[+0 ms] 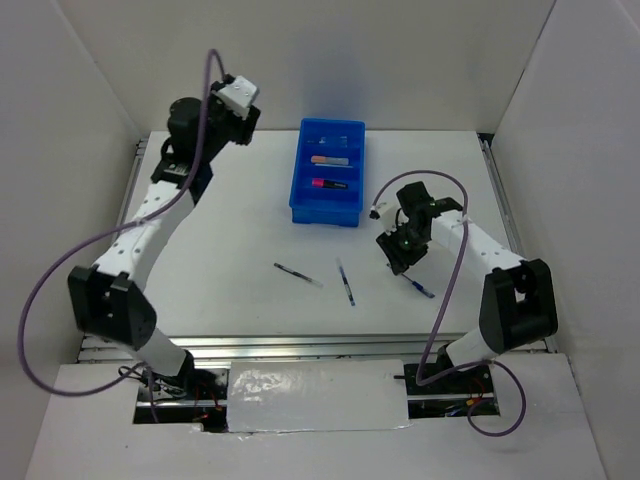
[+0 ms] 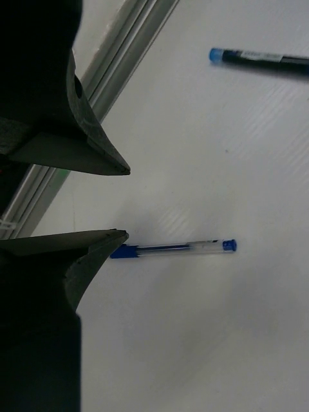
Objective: Sort the stationery into containers
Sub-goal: Grab a piece of stationery with the right arm
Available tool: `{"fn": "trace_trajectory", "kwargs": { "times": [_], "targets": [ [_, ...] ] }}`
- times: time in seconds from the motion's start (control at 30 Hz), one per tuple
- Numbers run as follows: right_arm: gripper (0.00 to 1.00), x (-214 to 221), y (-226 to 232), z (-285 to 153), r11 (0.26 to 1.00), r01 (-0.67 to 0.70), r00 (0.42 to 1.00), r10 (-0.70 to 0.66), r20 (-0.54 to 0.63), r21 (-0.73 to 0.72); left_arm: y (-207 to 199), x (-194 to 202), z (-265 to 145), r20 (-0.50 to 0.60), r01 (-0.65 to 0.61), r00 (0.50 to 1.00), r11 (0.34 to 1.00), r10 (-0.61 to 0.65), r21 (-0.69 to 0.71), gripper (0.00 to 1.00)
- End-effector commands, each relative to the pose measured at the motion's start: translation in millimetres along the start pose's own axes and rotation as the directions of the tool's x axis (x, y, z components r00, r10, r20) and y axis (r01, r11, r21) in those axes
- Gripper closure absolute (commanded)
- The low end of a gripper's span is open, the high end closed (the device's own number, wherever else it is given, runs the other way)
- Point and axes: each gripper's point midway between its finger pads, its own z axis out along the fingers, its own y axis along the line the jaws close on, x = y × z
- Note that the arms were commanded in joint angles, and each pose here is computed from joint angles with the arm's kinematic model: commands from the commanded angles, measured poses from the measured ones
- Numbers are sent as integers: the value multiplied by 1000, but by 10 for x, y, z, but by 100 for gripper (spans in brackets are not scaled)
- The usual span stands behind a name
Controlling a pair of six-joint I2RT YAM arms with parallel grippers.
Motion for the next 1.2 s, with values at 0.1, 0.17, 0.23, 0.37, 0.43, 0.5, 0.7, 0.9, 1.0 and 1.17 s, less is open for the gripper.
{"fn": "trace_trajectory", "kwargs": {
  "times": [0.1,0.17,0.23,0.37,0.43,0.5,0.7,0.9,1.0,1.17],
  "targets": [
    [55,67,-241,207,991,-83,996,86,-22,103,-323,380,-715,-96,236,969,970,-229,66,35],
    [55,58,-275,248,990,-85,996,88,-27,116,-389,399,-883,-94,230,970,970,-223,74,35],
    [55,68,-295,314,990,-84,995,90,-49,114,-408,425,-966,-102,244,966,967,-236,68,36],
    [56,64,-332,409,990,-81,994,89,-69,118,-486,454,-1103,-112,276,957,959,-268,69,37],
    [57,87,-332,466,990,-78,992,89,-89,114,-517,492,-1129,-124,283,954,956,-273,73,37],
    [58,124,-328,521,991,-80,990,91,-111,107,-523,503,-1148,-131,286,952,956,-275,69,37],
    [63,196,-328,631,991,-69,988,84,-133,115,-591,586,-1173,-160,319,939,945,-304,71,37],
    [72,209,-331,697,993,-64,987,78,-140,101,-823,668,-1171,-199,385,913,914,-356,131,36],
    [78,183,-357,677,994,-46,988,60,-144,101,-923,681,-1145,-213,427,895,892,-392,151,36],
    [82,152,-398,635,994,-7,987,23,-158,106,-995,700,-1088,-221,433,892,885,-395,169,37]
  ]
}}
